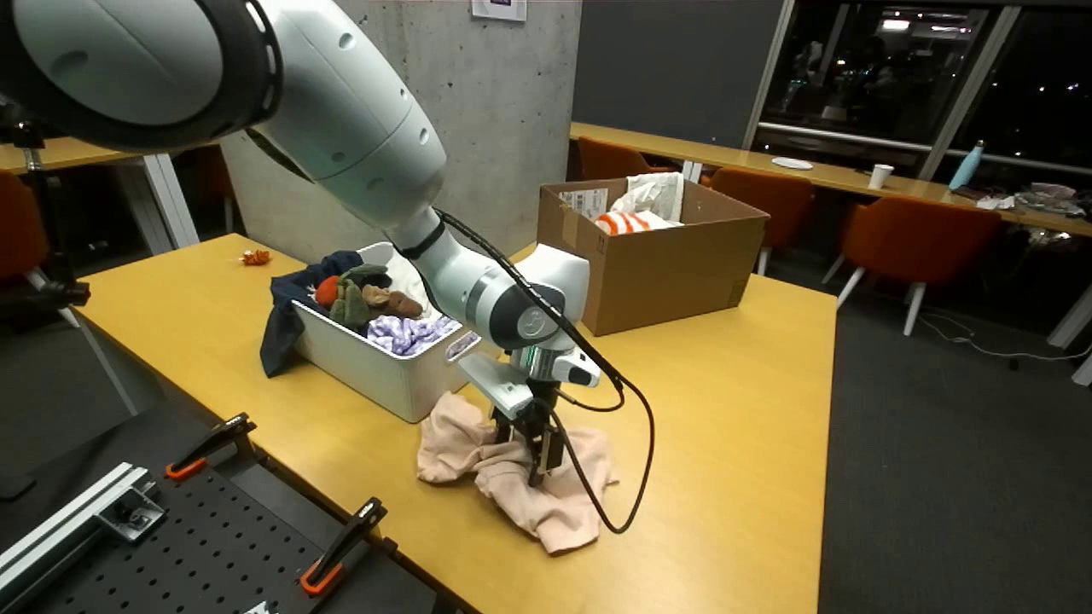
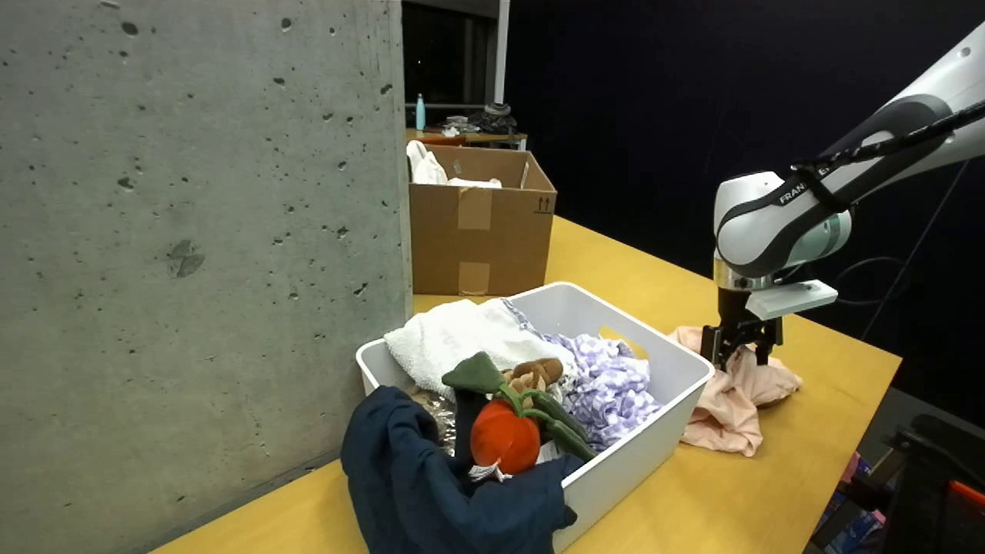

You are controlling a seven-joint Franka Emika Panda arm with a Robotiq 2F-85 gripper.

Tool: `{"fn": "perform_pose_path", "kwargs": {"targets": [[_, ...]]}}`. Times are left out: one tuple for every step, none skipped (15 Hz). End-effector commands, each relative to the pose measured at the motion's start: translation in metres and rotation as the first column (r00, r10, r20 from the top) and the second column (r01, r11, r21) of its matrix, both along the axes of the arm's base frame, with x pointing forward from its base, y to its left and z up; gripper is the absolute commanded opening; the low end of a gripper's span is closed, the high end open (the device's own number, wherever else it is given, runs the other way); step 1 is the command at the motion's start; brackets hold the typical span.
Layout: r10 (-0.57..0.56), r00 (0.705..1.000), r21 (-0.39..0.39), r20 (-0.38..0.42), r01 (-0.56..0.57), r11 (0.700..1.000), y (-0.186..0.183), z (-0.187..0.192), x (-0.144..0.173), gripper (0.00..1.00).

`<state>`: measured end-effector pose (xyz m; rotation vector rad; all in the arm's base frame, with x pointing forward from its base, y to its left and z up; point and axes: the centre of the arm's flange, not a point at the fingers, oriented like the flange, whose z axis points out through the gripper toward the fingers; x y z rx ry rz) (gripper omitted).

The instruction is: Remove the light pink shirt from the white basket and use it to put the pear inside the white basket

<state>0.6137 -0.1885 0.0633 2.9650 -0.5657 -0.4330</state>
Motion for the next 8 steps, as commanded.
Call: {"fn": "perform_pose_path", "kwargs": {"targets": [[0.034,0.999,-0.021,-0.006,-0.034,0.999,0.0083,-0.0069,0.0076,1.0],[0.041,0.999,-0.025,-0.01,-0.041,0.999,0.0114,-0.006,0.0055,1.0],[0.043,0.999,-0.029,-0.015,-0.044,0.999,0.0127,-0.0048,0.0034,1.0],[0.045,0.999,-0.034,-0.016,-0.045,0.998,0.0128,-0.0031,0.0015,1.0],[0.047,0.999,-0.036,-0.017,-0.048,0.998,0.0129,-0.0018,0.0007,1.0],[0.048,0.999,-0.038,-0.018,-0.048,0.998,0.0123,-0.0011,0.0002,1.0],[0.046,0.999,-0.039,-0.02,-0.047,0.998,0.011,-0.0021,0.0001,0.75],[0.046,0.999,-0.037,-0.022,-0.047,0.998,0.0104,-0.0034,0.0003,0.74]]}}
